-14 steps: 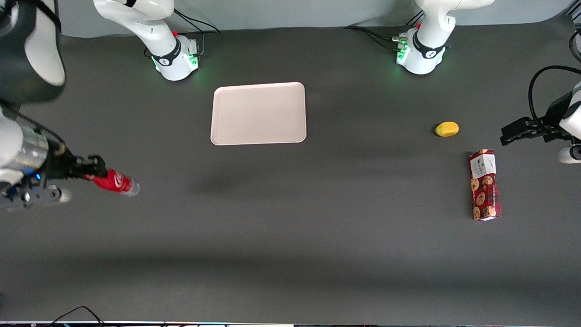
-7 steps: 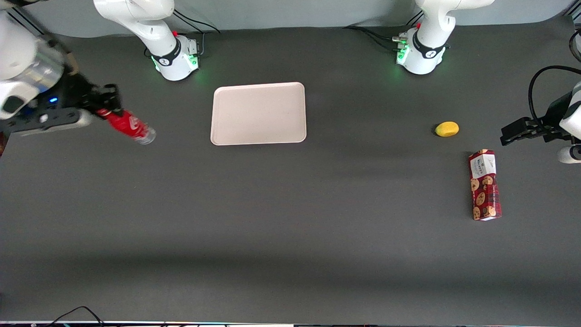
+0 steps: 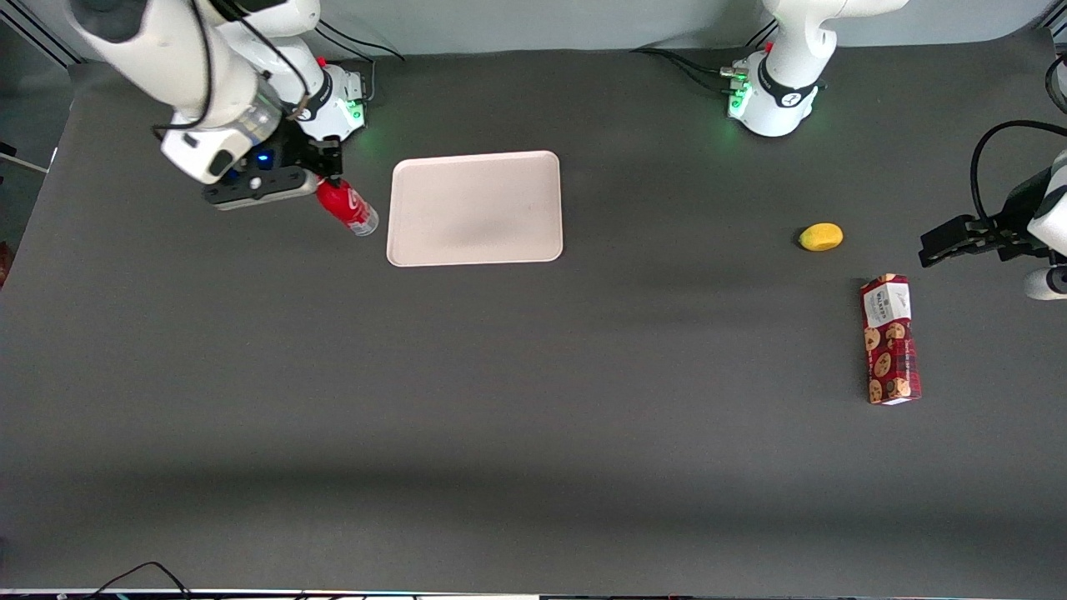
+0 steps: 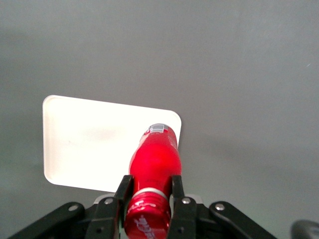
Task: Place coke bottle on tray
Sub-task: 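Lower the red bottle onto the tray's edge and open the right gripper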
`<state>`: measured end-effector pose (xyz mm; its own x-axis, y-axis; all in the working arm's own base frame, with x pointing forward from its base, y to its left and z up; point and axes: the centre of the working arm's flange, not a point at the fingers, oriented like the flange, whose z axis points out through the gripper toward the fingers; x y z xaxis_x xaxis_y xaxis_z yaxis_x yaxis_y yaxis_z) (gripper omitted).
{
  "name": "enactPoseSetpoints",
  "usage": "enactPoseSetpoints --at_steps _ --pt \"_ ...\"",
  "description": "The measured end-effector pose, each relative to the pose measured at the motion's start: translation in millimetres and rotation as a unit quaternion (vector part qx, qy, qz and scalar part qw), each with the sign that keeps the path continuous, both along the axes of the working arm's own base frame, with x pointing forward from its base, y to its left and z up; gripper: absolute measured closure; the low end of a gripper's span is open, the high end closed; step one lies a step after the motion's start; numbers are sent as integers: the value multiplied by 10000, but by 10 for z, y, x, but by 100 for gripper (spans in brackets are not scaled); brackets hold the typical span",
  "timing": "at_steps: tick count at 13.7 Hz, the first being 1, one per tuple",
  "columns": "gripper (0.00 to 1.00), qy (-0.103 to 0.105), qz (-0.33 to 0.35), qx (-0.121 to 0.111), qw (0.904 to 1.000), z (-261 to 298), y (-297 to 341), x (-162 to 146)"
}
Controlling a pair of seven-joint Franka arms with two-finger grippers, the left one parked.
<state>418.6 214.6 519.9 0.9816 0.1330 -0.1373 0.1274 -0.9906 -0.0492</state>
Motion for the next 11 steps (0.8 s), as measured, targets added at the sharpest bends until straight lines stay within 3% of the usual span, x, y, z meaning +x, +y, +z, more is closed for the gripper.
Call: enactPoseSetpoints --at_steps 2,4,7,11 --pt "64 57 10 -126 9999 -371 132 -234" --pt "64 -24 -67 -226 9997 -744 332 -416" --pt "64 -202 -191 -101 9996 -1324 408 -612" --pt "64 -168 -288 -139 9993 -1821 253 -711"
